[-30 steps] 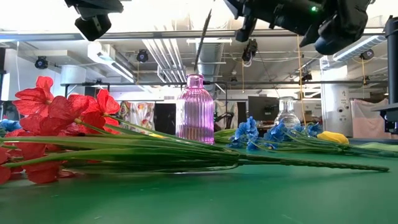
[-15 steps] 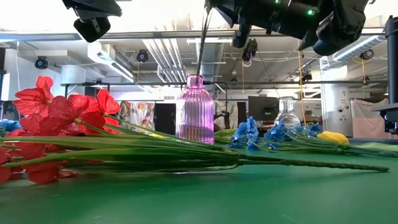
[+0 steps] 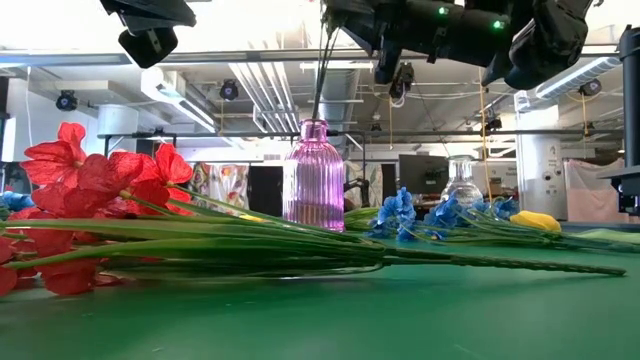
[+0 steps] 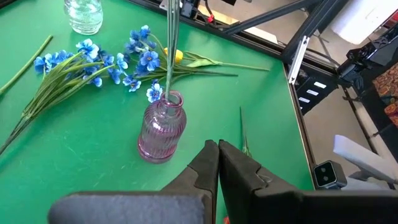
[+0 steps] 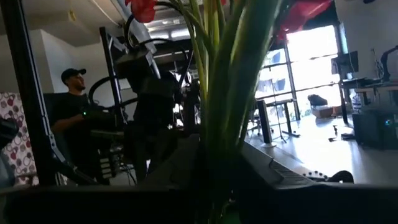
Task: Sort flowers into vase by color
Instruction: Put the top right red flowers into the purple vase, then put the bottom left blue flowers into the transparent vase
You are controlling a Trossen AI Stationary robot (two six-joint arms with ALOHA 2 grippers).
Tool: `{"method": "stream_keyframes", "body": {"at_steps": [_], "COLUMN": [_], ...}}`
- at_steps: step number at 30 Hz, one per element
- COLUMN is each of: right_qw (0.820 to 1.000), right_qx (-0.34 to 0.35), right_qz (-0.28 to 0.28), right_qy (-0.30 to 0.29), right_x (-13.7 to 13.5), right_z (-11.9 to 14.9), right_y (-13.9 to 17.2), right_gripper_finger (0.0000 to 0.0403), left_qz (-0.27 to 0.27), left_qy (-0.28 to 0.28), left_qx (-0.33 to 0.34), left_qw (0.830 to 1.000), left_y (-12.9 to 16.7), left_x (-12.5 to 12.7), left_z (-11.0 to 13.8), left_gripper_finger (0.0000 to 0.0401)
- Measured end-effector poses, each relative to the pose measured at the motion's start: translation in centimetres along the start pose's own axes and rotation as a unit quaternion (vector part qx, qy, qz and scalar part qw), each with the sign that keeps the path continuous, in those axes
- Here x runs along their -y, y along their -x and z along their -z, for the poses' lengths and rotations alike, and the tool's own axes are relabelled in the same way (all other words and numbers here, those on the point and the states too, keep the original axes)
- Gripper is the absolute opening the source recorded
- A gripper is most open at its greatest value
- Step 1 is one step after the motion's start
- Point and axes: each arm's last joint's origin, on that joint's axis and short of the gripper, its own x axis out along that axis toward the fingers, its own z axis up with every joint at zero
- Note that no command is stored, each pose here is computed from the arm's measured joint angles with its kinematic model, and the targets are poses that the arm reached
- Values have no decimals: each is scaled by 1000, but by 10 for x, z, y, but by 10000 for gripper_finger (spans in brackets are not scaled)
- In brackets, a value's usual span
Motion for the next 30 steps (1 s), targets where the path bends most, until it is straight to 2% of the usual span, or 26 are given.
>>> {"method": "stream_keyframes", "body": {"at_steps": [12,20,30], "right_qw": [997,989,970], "right_qx": [-79,-146,-238], "right_qz": [9,19,30], "right_qy": [5,-9,-34], "right_x": [2,2,0], "right_z": [14,14,-15], "right_y": [0,4,21], "right_gripper_finger": [152,214,283], "left_qz": [0,-30,-33], "left_qy": [18,86,200], "left_qx": [0,-46,-104], "left_qw": [1000,995,974], "left_y": [0,0,6], "left_x": [0,-5,7], "left_z": [0,10,27], "left_gripper_finger": [0,0,0]}}
